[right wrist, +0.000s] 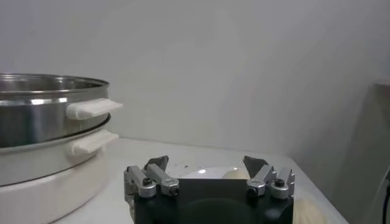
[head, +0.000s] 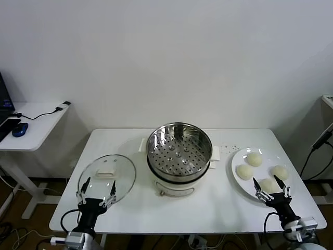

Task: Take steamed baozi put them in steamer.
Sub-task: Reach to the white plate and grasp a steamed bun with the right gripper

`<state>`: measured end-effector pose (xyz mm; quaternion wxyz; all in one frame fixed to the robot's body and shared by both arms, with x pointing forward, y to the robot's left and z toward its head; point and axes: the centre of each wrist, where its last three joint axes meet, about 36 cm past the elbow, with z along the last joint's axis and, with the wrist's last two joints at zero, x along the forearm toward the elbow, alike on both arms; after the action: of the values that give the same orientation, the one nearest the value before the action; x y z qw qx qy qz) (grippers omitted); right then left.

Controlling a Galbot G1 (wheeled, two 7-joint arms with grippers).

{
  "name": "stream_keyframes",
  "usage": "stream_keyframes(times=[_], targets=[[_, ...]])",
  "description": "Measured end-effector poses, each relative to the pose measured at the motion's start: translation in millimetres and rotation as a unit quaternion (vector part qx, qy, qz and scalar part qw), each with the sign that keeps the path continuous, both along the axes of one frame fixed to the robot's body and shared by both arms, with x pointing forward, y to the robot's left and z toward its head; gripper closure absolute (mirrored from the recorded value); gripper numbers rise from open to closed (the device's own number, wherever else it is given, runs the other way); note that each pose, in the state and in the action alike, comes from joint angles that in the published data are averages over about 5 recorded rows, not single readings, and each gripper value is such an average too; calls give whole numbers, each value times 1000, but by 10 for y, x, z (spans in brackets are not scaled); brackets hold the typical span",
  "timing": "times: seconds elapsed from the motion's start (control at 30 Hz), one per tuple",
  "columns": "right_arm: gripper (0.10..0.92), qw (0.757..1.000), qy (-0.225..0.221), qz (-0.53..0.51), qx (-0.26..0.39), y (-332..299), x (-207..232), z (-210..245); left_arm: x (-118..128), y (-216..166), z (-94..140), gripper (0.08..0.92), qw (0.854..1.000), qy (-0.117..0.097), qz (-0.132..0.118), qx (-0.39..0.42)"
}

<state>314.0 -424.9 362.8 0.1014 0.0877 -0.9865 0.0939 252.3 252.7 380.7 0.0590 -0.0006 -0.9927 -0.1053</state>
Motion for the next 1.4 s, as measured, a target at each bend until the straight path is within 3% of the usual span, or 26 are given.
stream_keyframes(times=[0.17,0.33,0.77,1.03,1.4], targets=[[200,995,27,69,-69,-250,242,183,-5,-14,17,177,1000,-1,0,0],[200,967,77,171,-174,-617,676,484,-14,-7,21,177,1000,-3,2,0],[200,818,210,354,-401,-1091,2124,1149,16,2,20,177,1000,-6,9,-8],[200,744,284,395,-459,-1153,2861,1312,73,34,12,177,1000,-4,12,-5],[200,691,343,416,-482,-929,3564,1294,96,128,-35,177,1000,1,20,3]])
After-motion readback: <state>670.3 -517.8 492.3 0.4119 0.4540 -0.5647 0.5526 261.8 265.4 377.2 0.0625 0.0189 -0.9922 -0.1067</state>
